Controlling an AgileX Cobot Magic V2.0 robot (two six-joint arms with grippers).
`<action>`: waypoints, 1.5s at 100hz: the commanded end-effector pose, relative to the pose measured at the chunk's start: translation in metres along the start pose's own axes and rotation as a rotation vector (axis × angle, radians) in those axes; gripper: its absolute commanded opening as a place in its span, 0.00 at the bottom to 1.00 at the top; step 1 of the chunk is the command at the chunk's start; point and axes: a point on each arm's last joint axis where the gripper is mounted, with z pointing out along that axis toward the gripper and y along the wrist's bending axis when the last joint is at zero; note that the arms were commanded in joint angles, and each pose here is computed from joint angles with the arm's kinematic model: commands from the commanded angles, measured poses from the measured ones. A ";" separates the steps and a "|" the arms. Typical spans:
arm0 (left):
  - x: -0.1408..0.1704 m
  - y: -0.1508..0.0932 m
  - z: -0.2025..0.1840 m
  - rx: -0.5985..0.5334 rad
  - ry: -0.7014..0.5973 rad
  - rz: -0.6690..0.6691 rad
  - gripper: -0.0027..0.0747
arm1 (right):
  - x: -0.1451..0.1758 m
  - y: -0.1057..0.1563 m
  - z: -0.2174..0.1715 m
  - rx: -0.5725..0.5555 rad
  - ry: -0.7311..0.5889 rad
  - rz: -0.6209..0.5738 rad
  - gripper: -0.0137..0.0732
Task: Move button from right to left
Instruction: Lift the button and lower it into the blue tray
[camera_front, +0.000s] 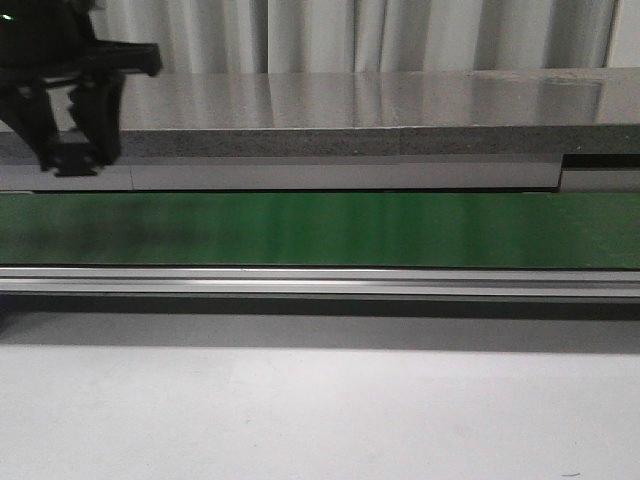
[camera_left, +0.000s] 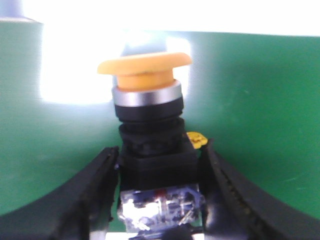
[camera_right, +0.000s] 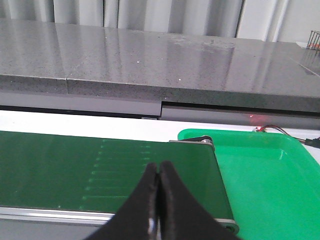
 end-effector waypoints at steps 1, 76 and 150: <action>-0.007 0.029 -0.045 -0.025 -0.122 -0.020 0.41 | -0.015 -0.001 -0.001 0.005 -0.091 -0.013 0.08; 0.003 0.189 -0.018 -0.187 0.030 0.019 0.41 | -0.015 -0.001 -0.001 0.005 -0.091 -0.013 0.08; 0.003 0.226 0.067 -0.157 0.135 -0.022 0.56 | -0.015 -0.001 -0.002 0.006 -0.091 -0.013 0.08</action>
